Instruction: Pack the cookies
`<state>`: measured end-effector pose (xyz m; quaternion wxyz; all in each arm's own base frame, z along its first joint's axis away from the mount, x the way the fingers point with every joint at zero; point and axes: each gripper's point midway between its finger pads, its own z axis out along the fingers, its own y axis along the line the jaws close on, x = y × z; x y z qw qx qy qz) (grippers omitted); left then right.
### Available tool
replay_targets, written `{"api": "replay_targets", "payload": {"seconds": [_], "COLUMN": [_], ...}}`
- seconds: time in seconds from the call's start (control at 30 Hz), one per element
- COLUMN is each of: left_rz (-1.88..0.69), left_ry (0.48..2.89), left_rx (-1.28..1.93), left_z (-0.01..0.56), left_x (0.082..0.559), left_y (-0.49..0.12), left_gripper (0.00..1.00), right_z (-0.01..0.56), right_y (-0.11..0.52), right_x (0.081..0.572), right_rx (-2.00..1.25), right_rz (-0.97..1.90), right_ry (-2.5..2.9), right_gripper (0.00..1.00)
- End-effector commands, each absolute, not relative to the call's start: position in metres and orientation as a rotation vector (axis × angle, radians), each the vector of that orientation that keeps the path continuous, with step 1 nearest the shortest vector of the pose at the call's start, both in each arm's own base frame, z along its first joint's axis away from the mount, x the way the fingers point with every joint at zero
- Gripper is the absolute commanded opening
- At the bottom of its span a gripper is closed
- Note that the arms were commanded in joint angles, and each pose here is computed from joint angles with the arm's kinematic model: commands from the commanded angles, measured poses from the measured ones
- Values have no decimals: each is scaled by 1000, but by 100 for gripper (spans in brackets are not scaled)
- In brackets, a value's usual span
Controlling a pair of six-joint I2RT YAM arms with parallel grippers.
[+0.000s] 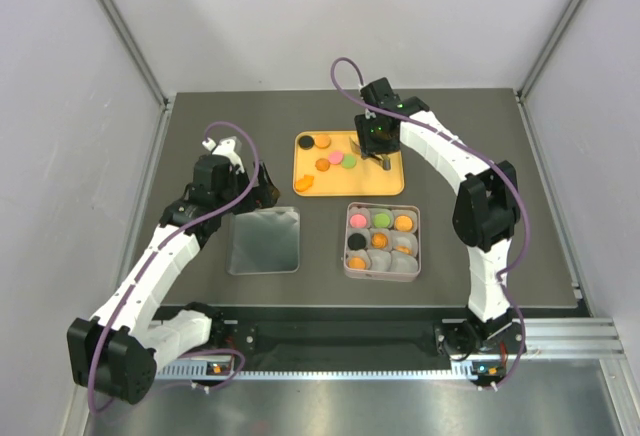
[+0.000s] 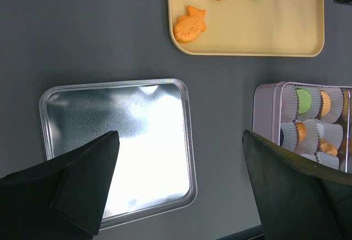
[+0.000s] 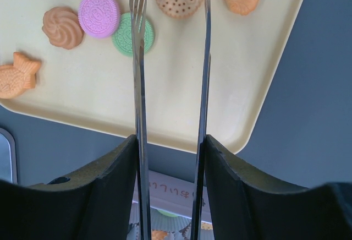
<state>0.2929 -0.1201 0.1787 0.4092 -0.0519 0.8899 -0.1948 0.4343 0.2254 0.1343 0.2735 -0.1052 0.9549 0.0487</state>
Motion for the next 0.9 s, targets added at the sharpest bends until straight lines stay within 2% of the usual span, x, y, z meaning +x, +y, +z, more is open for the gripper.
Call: {"api": "replay_targets", "payload": {"seconds": [0.0,0.7,0.8,0.87], "left_rz": [-490,-490,-490,-492], "left_ry": [2212,2215,2219,2221], "left_rx": [-126,-128,-128,-127], "left_z": [185,184,183,183], "left_x": [297,298,297,298], "left_y": [-119,-119,-120,-120], "left_gripper": [98,98,98,98], "right_z": [142,117,121,127], "right_y": [221,225,222,221], "right_x": [447,445,444,444], "right_rx": [-240,-255,-245,-242], "right_rz": [128,184,186,191], "right_ry": [2528,2585,2582,2570], "right_gripper": [49,48,45,38]}}
